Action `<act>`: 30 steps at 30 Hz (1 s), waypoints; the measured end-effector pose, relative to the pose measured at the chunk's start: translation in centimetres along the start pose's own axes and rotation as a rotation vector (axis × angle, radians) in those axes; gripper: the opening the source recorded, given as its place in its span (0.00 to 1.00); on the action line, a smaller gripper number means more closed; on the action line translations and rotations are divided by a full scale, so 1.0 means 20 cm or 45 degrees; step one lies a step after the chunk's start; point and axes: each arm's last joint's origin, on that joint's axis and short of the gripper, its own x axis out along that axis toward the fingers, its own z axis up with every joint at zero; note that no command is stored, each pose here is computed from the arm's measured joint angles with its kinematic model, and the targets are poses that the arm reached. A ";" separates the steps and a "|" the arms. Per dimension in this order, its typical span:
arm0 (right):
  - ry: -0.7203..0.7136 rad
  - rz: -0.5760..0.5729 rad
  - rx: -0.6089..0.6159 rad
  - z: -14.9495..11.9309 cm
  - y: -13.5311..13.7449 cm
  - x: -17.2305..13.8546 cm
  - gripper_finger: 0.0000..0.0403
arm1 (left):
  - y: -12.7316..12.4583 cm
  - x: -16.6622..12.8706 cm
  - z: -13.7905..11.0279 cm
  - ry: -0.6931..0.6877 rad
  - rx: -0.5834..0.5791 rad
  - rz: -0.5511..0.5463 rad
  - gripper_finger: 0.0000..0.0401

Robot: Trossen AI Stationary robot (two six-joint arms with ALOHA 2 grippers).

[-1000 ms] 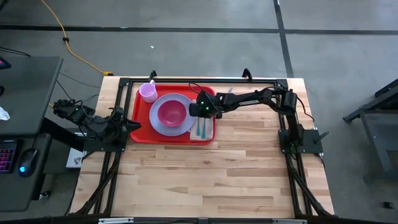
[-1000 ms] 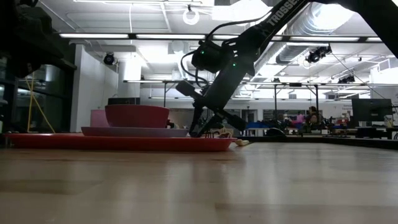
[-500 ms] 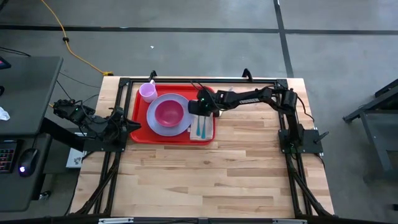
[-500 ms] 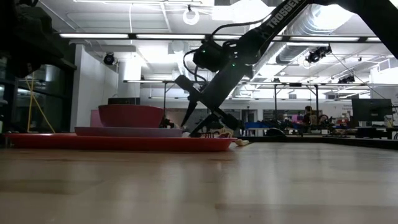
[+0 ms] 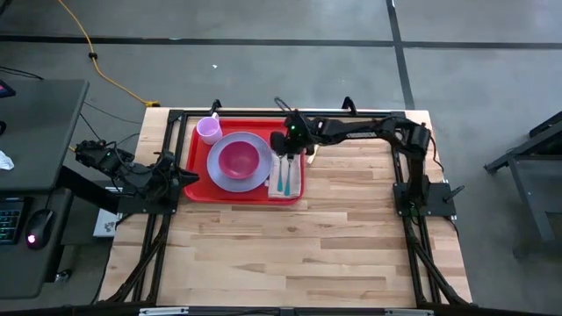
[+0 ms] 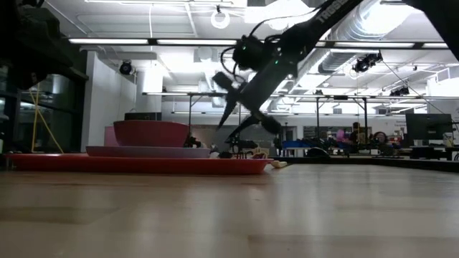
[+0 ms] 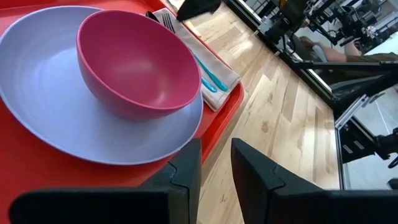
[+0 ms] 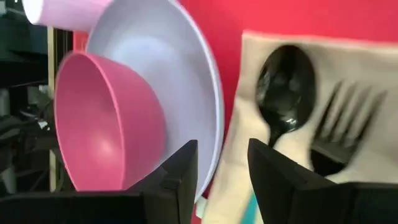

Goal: Set up tray
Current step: Put the yellow knife on the brown napkin to the right of the green fork

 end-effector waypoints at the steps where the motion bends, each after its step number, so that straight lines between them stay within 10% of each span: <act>1: -0.012 -0.008 -0.011 0.01 0.01 -0.03 0.29 | 0.00 0.00 0.00 0.000 0.000 0.000 0.29; 14: -0.166 -0.417 -0.093 -0.03 0.01 -0.51 0.29 | 0.00 0.00 0.00 0.000 0.000 0.000 0.29; 30: -0.298 -0.679 -0.107 0.00 -0.07 -0.53 0.29 | 0.00 0.00 0.00 -0.002 -0.062 -0.002 0.29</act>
